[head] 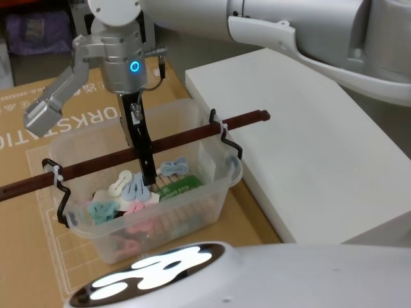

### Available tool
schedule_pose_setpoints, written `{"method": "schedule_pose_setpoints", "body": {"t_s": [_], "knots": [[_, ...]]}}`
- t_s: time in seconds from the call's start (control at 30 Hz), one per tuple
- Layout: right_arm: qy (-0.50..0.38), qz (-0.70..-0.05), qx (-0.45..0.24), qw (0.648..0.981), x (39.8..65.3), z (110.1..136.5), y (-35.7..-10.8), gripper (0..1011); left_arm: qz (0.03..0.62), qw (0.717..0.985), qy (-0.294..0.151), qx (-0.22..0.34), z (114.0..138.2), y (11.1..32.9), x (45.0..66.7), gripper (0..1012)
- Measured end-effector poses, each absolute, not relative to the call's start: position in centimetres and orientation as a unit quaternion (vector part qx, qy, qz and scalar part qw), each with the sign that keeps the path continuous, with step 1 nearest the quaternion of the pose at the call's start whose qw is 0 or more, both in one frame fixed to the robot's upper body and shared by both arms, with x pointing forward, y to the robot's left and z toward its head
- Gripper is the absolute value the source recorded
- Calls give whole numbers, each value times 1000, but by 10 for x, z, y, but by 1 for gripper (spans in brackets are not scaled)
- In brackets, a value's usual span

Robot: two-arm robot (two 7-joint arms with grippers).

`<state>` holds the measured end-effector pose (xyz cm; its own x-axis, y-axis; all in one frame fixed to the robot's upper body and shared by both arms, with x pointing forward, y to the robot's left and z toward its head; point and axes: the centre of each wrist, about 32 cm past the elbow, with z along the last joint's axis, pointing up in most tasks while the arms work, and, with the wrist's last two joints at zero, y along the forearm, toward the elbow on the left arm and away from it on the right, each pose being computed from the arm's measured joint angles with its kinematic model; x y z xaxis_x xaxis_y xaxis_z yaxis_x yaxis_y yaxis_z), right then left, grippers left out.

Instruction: Use one hand to grasp the basket and place it at the designated location.

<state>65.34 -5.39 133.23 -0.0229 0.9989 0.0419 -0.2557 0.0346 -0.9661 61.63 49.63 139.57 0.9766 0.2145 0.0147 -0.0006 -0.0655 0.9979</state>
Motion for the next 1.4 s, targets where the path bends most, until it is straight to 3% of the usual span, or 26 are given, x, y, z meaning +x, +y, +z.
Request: {"method": "schedule_pose_setpoints", "body": {"t_s": [0.13,0.67,1.4], "knots": [[-448,557,-415,563,653,1332,-54,1001,79,680,74,726,1396,496,616,0],[-451,556,-416,561,653,1333,-55,1000,79,680,74,726,1396,496,616,0],[-466,538,-445,542,650,1368,-71,1000,79,680,74,726,1396,496,616,0]]}}
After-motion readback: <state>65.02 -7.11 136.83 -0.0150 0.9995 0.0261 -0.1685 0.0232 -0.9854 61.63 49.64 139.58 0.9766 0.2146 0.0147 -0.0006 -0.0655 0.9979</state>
